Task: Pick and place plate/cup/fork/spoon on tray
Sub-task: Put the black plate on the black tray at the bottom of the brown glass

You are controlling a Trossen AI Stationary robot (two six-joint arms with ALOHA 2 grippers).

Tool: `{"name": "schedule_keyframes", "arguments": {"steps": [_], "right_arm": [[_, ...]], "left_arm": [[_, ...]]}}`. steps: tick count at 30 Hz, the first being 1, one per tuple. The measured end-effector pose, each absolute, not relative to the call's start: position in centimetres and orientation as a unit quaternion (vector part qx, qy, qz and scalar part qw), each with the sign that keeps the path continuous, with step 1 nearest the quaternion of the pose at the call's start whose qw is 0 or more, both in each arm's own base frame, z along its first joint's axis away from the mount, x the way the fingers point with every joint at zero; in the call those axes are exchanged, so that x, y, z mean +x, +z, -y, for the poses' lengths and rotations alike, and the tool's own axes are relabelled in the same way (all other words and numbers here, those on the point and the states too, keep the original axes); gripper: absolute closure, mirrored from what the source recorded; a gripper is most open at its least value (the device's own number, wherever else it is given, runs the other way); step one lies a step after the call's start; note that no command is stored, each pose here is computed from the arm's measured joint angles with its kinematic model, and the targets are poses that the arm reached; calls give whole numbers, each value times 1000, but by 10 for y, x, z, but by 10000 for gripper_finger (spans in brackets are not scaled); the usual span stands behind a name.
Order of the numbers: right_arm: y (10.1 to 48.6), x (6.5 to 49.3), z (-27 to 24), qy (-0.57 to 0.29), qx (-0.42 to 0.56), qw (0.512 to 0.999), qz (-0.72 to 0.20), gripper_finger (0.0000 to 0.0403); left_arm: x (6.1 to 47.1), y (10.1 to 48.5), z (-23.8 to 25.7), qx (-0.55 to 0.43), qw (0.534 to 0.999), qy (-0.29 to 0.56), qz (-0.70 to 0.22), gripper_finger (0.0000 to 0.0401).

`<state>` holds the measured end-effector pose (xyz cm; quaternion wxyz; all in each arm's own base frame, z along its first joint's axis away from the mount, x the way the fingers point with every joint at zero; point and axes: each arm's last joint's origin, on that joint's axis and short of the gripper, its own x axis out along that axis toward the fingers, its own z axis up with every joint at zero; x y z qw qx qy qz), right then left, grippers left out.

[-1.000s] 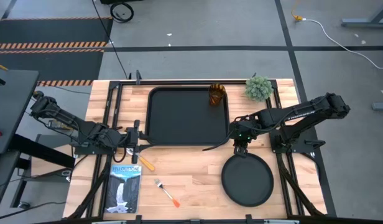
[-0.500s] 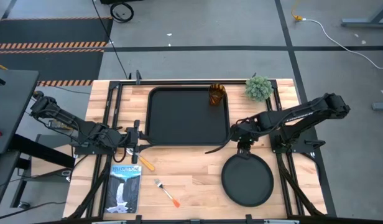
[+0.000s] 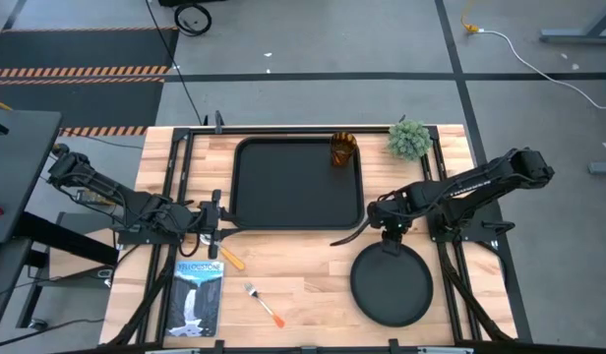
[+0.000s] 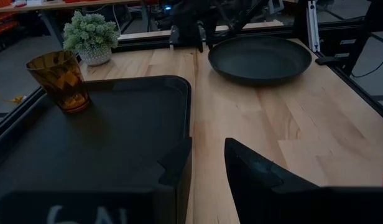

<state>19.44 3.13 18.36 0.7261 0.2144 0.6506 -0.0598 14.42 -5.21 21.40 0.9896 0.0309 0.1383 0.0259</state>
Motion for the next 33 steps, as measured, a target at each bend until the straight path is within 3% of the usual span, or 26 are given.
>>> {"name": "schedule_keyframes", "arguments": {"steps": [14, 33], "right_arm": [[176, 198, -17, -68, 239, 710, -659, 213], [162, 204, -19, -49, 230, 691, -683, 212]], "left_arm": [[144, 214, 52, 32, 990, 27, -138, 298], [144, 214, 52, 8, 990, 30, -137, 298]]}}
